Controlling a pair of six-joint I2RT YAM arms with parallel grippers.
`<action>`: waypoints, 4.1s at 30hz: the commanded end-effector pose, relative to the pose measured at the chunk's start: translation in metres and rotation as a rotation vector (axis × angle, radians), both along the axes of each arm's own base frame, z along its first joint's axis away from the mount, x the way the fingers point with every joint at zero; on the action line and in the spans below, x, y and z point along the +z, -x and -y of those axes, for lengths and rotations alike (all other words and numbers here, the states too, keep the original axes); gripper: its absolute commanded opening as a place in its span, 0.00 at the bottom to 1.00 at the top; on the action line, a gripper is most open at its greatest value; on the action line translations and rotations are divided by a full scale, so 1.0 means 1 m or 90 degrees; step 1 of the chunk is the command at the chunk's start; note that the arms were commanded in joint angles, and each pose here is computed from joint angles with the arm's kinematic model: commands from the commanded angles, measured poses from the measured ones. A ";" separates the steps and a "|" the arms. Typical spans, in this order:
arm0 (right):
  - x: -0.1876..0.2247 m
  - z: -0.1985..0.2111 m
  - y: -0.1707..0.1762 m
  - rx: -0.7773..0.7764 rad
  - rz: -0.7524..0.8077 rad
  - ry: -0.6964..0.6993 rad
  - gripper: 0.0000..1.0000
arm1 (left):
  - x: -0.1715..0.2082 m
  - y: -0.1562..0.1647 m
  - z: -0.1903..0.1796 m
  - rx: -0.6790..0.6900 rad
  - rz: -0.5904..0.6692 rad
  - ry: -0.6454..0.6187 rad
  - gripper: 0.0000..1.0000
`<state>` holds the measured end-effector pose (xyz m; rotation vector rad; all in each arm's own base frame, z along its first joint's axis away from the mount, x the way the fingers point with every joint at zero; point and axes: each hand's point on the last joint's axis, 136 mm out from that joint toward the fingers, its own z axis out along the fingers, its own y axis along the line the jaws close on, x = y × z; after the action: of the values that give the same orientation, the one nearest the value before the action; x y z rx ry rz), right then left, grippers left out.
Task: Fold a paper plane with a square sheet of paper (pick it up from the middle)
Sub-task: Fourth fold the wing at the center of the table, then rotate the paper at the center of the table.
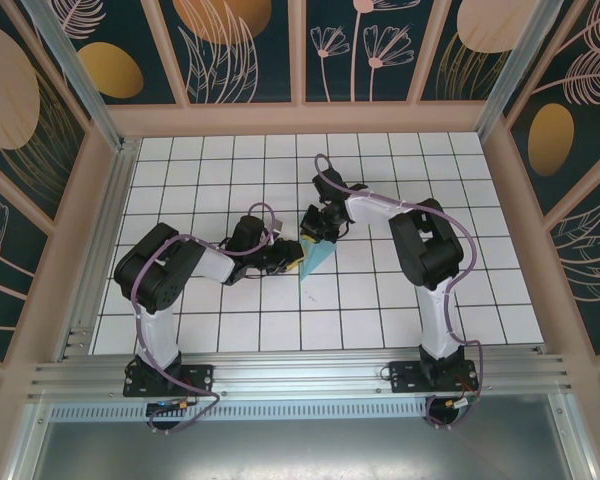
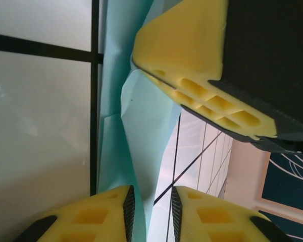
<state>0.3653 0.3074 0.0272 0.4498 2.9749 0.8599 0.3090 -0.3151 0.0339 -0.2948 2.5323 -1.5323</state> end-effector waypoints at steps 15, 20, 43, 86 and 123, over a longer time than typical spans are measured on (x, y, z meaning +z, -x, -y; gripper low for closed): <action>0.008 -0.002 -0.001 -0.003 0.005 -0.017 0.00 | -0.009 -0.002 -0.002 -0.004 -0.001 -0.016 0.24; 0.008 -0.002 -0.002 -0.005 0.005 -0.020 0.00 | -0.006 -0.004 0.002 -0.004 -0.003 0.005 0.22; 0.030 0.016 -0.017 0.009 0.059 -0.027 0.20 | -0.013 -0.003 -0.008 -0.003 -0.003 -0.013 0.00; -0.047 0.066 0.057 0.117 -0.035 0.097 0.10 | -0.012 -0.017 -0.022 -0.013 0.023 -0.073 0.00; -0.058 0.081 0.061 0.113 -0.049 0.142 0.06 | 0.012 -0.045 -0.026 -0.047 0.101 -0.138 0.00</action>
<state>0.3356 0.2638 0.0153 0.1534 2.9893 0.8029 0.3404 -0.2902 0.0242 -0.0862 2.6411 -1.2532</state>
